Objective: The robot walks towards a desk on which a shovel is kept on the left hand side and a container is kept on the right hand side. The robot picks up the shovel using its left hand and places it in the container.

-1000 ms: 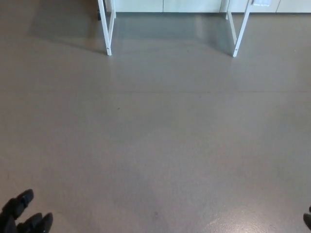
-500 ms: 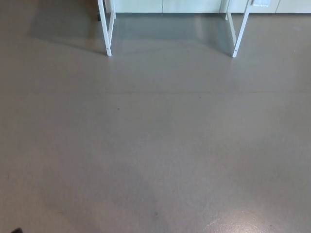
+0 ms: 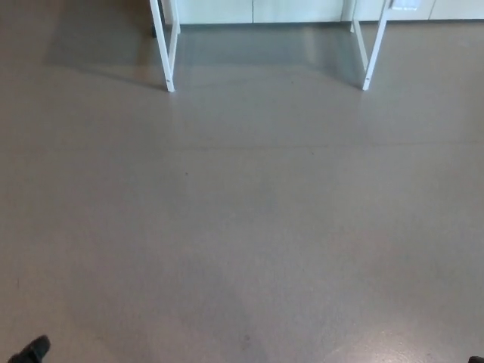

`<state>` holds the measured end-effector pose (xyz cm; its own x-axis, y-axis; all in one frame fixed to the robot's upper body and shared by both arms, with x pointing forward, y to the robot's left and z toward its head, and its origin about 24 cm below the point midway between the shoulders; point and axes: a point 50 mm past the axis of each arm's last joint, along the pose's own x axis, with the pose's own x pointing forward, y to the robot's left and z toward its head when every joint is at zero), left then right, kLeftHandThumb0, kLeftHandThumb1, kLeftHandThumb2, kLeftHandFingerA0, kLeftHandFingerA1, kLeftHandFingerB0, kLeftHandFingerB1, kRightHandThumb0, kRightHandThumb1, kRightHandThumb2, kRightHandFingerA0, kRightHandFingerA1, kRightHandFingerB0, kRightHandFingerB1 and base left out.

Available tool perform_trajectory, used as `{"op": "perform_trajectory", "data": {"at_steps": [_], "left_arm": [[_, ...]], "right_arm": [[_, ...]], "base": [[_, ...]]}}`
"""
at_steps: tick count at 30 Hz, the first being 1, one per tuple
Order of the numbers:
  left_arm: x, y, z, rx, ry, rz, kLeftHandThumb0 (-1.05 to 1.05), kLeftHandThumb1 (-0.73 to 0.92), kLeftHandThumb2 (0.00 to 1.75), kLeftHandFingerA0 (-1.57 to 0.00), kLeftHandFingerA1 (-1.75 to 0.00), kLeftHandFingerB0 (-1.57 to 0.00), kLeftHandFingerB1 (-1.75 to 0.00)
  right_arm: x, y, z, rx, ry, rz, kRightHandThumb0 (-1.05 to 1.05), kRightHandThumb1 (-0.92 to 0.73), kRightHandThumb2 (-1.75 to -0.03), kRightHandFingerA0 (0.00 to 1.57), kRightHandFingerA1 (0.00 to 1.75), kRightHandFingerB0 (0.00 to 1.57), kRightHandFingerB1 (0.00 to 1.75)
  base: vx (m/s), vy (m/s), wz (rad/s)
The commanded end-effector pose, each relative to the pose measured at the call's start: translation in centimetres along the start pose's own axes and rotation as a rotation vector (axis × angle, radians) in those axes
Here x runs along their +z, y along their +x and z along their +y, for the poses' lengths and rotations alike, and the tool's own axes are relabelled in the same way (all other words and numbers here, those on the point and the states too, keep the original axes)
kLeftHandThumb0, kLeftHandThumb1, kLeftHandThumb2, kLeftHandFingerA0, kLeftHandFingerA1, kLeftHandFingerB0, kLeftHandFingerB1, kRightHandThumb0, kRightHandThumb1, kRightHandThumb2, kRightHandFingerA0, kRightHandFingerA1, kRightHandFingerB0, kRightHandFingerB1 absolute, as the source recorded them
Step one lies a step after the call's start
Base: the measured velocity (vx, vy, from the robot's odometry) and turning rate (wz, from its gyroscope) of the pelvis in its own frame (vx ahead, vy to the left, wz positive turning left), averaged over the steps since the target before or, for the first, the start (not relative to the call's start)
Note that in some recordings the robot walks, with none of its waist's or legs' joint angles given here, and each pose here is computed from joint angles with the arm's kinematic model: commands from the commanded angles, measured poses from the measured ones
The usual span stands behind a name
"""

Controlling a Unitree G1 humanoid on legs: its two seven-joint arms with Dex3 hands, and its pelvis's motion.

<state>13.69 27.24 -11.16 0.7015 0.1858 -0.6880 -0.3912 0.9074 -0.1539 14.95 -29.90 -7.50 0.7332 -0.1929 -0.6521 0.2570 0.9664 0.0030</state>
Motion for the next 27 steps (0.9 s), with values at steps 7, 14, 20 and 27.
{"op": "perform_trajectory", "data": {"at_steps": [7,14,20,27], "left_arm": [[-0.3,0.3,3.6,0.332,0.031,-0.004,-0.07,0.54,0.99,-0.18,-0.56,-0.06,-0.48],[0.2,0.1,4.2,0.322,0.153,-0.017,-0.04,0.77,0.62,-0.26,-0.39,-0.17,-0.29],[1.1,0.5,4.0,0.311,0.174,-0.041,-0.07,0.73,0.62,-0.27,-0.41,-0.16,-0.29],[1.2,0.7,3.7,0.294,0.185,-0.048,-0.05,0.5,0.96,-0.18,-0.54,-0.07,-0.47]], "right_arm": [[-1.0,1.5,-2.4,-0.214,0.02,0.0,0.01,-0.58,-0.55,0.55,0.73,0.28,0.49],[-1.0,0.5,-4.8,-0.293,-0.105,0.01,-0.1,-0.35,-0.84,0.4,0.66,0.24,0.56],[-1.2,0.6,-5.0,-0.348,-0.225,0.002,-0.22,-0.48,-0.54,0.5,0.5,0.36,0.41],[-1.1,0.9,-4.6,-0.336,-0.26,-0.004,-0.19,-0.49,-0.54,0.54,0.52,0.37,0.42]], "base": [[0.03,0.153,-0.11],[0.12,0.349,-0.05],[0.15,0.043,0.06],[0.16,-0.185,0.08]]}}
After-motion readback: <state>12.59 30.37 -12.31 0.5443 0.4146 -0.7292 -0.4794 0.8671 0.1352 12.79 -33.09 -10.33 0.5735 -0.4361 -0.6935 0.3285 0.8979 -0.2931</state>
